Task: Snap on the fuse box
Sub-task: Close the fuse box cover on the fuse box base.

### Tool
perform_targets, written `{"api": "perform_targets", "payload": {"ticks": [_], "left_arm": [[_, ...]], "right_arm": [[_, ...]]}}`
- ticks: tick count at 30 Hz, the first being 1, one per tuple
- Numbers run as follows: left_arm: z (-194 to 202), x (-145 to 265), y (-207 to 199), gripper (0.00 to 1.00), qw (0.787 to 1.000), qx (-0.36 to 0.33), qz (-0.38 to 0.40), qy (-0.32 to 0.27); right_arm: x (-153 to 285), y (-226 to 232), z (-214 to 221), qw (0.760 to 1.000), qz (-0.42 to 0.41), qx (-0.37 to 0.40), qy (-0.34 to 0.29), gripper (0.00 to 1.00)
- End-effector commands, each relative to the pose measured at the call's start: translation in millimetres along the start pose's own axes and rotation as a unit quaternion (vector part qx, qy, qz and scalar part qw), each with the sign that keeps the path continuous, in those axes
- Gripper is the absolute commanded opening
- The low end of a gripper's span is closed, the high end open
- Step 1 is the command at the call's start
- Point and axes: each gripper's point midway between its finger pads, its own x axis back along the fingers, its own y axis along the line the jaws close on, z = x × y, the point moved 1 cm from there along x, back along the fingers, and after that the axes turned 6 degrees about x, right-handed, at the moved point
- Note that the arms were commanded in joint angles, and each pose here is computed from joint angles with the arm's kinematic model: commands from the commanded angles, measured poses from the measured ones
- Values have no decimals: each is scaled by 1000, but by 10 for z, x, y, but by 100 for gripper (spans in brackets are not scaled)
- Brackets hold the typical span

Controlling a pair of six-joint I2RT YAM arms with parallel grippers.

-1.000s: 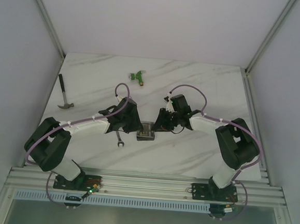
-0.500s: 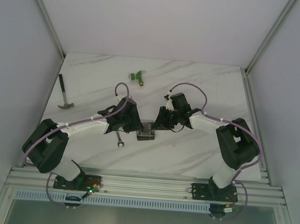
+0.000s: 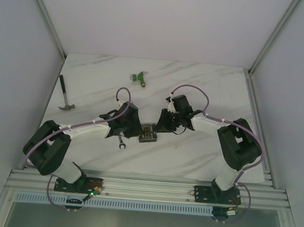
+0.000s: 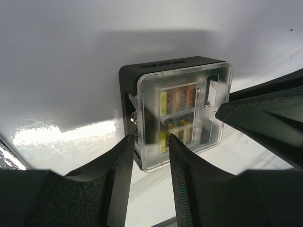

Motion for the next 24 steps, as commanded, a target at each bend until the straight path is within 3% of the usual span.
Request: {"api": "perform_targets", "payload": {"ticks": [1,8,16,24], "left_arm": [[57,-53,103,45,1000,2,-16,3],[-9,-22,24,46,1000,2,-7,-7],[54,140,-32,58,1000,7,23,2],[171,110,-8,57,1000,0,22,22]], "right_arm": [[-43,55,-47,1000,-7,15,-2,31],[-19,108,-39,1000,-10,22,-4,33],[126,88,21,999,7,30,-10,40],[91,15,262,1000,18,15,15,39]]}}
